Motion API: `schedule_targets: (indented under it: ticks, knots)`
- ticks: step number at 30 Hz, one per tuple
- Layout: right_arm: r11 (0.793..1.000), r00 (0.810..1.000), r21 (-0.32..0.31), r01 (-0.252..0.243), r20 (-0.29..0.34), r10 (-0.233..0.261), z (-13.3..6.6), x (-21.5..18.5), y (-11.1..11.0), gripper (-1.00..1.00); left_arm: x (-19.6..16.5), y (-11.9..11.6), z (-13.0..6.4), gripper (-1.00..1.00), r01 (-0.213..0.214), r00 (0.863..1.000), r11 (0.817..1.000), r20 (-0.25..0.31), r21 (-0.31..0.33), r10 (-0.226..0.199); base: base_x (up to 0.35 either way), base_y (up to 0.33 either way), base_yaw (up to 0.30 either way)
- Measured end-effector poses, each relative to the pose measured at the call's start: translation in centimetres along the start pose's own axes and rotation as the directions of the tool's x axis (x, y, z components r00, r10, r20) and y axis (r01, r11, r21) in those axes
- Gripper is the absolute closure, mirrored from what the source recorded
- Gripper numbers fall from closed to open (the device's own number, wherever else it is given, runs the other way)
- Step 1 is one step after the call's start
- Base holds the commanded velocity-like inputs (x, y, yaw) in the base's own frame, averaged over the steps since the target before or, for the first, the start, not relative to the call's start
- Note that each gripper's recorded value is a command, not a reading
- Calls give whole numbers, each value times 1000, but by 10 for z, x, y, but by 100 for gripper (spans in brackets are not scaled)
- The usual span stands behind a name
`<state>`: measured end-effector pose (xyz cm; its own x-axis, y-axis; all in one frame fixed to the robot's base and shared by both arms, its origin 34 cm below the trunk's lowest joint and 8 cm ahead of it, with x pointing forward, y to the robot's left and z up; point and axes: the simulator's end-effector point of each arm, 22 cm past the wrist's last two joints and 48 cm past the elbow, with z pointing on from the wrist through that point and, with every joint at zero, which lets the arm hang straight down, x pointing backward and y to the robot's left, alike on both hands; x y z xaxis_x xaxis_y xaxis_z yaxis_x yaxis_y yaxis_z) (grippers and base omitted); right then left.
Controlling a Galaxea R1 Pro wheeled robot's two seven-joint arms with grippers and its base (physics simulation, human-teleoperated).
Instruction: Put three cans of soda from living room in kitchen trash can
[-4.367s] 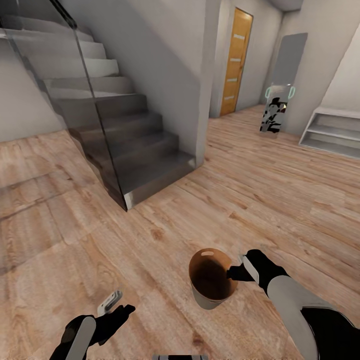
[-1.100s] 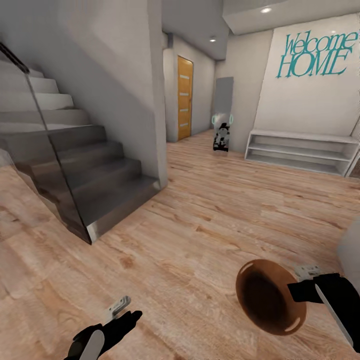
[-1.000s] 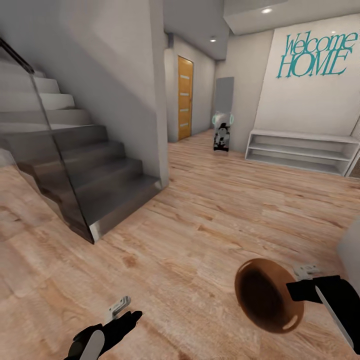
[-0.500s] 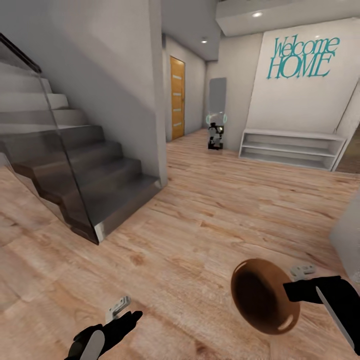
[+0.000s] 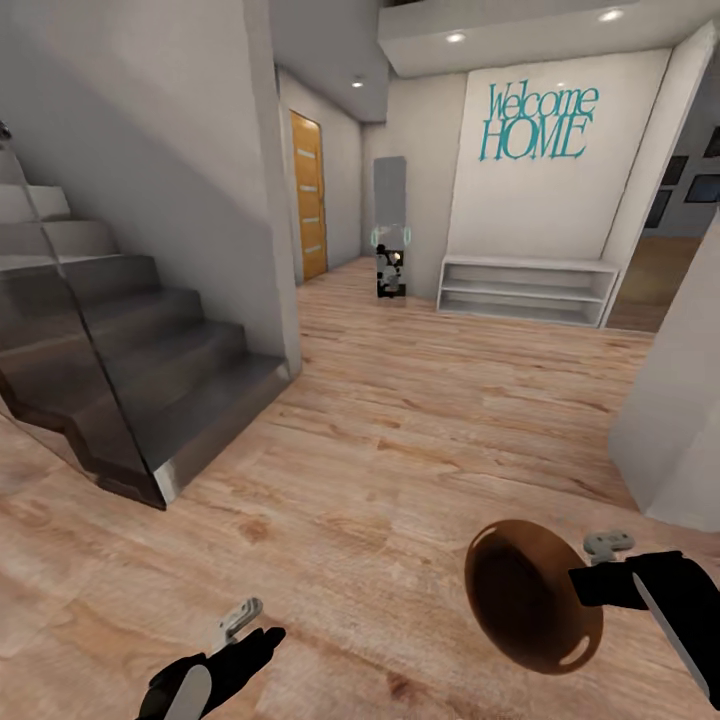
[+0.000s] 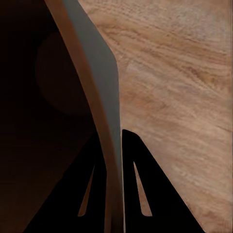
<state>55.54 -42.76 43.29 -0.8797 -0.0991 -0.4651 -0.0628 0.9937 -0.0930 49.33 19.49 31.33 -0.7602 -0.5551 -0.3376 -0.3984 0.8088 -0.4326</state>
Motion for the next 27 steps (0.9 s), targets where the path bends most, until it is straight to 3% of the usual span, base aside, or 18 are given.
schedule_targets:
  ticks: [11, 23, 27]
  knots:
    - [1000, 1000, 4, 2, -2, -2, 0, 0, -1, 100, -4, 3, 1, -100, 19, 1000, 1000, 16, 2, -19, -18, 12, -295]
    - [1000, 1000, 0, -4, -3, 4, 0, 1, -2, 100, -1, 2, 1, -100, 15, 1000, 1000, 7, 4, -15, -272, 107, -295]
    - [998, 1000, 62, 21, -9, -20, -7, 2, -32, 100, 0, 0, 1, -100, 11, 1000, 1000, 5, 7, -12, -327, 10, -295]
